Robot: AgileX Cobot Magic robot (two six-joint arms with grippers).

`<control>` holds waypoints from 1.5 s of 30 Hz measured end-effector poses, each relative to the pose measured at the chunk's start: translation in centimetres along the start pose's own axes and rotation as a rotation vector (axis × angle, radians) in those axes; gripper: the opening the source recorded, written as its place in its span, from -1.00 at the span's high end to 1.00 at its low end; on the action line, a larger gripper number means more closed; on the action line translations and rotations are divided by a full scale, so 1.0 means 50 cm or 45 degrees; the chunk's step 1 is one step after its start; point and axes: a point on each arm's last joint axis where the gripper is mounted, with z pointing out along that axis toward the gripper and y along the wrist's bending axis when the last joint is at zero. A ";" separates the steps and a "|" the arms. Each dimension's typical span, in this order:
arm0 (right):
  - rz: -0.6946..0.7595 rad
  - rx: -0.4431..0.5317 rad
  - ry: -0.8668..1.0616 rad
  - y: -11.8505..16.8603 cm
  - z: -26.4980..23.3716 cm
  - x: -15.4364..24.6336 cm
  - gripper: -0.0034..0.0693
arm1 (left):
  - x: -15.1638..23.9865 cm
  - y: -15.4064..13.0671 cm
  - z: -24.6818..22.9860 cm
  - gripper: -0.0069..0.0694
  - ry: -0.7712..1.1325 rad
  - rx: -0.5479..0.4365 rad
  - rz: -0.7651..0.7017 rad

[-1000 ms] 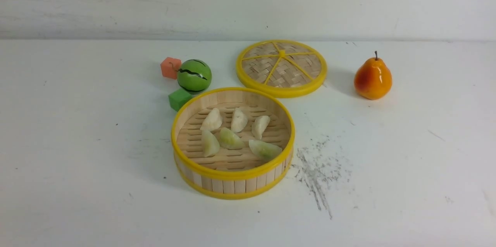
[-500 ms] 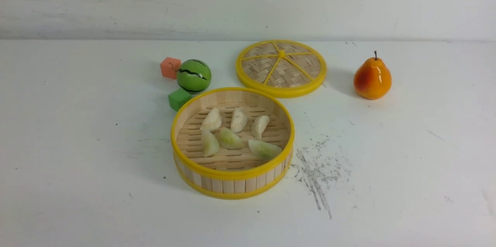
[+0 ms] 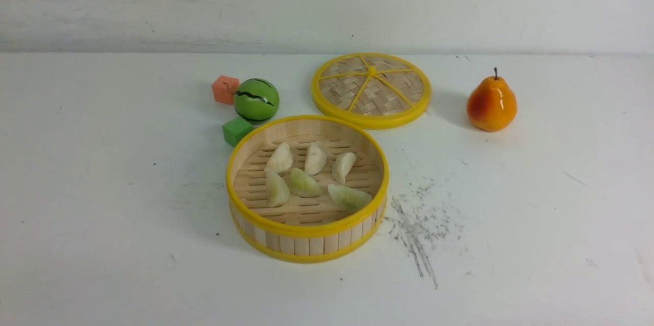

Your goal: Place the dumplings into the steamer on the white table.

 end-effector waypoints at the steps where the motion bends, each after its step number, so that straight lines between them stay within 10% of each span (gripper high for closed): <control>1: 0.000 0.000 0.000 0.000 0.000 0.000 0.71 | 0.008 0.001 0.001 0.76 0.005 -0.007 0.000; 11: 0.000 0.001 -0.001 0.000 0.000 0.000 0.68 | 0.142 0.034 0.036 0.76 0.039 -0.360 -0.102; 17: 0.001 0.002 -0.001 0.000 0.000 0.000 0.65 | 0.133 0.033 0.042 0.86 -0.190 -0.373 -0.176; 45: 0.001 0.004 -0.001 0.000 0.000 0.000 0.55 | 0.191 0.033 0.042 0.86 0.195 -0.398 -0.164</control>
